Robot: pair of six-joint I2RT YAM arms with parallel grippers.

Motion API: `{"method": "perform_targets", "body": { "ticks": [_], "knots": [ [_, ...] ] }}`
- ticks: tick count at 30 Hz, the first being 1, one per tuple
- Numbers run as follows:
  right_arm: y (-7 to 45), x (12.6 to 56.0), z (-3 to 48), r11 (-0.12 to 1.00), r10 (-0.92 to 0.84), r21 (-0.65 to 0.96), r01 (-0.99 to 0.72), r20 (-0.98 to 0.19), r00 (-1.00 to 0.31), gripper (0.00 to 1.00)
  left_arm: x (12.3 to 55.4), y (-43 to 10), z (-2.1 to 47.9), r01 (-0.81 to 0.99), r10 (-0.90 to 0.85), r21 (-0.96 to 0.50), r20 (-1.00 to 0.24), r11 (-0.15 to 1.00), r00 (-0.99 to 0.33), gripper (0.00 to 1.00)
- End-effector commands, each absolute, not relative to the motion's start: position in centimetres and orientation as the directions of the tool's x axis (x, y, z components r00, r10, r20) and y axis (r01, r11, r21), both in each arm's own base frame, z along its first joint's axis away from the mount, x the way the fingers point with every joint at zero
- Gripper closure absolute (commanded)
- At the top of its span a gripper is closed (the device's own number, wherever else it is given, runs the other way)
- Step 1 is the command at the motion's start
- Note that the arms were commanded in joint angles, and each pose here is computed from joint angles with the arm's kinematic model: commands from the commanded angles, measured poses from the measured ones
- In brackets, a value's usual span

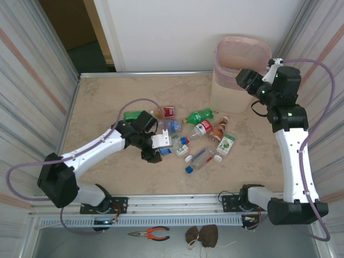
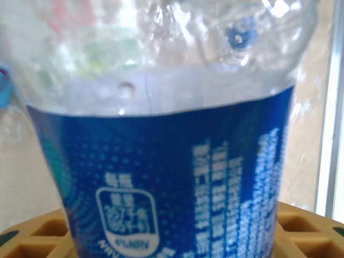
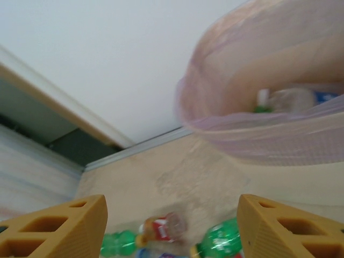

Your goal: Put the plastic bottles in the bin

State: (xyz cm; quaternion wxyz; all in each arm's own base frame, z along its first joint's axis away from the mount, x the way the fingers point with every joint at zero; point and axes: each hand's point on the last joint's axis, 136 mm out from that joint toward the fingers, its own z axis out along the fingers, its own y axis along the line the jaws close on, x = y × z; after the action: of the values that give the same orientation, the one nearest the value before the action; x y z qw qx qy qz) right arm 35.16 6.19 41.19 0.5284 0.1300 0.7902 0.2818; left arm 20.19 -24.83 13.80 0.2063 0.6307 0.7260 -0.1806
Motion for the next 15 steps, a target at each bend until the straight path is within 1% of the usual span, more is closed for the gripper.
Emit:
{"method": "perform_targets", "body": {
  "ticks": [1, 7, 12, 15],
  "knots": [
    [9.7, 34.1, 43.3, 0.748, 0.504, 0.621, -0.235, -0.761, -0.408, 0.36, 20.7, -27.5, 19.3, 0.987, 0.667, -0.042, -0.733, 0.157, -0.137, 0.51],
    [15.4, 32.8, 44.1, 0.716, 0.408, 0.576, -0.396, -0.804, -0.432, 0.36, 22.6, -29.0, 23.9, 0.967, 0.458, -0.082, -0.869, 0.241, -0.187, 0.53],
    [19.2, 31.7, 44.6, 0.653, 0.352, 0.564, -0.505, -0.817, -0.456, 0.37, 23.8, -30.0, 27.0, 0.949, 0.308, -0.141, -0.924, 0.282, -0.228, 0.53],
    [21.4, 30.8, 44.9, 0.62, 0.313, 0.544, -0.565, -0.833, -0.457, 0.38, 24.3, -30.3, 28.2, 0.94, 0.263, -0.164, -0.933, 0.299, -0.247, 0.52]
  ]
}}
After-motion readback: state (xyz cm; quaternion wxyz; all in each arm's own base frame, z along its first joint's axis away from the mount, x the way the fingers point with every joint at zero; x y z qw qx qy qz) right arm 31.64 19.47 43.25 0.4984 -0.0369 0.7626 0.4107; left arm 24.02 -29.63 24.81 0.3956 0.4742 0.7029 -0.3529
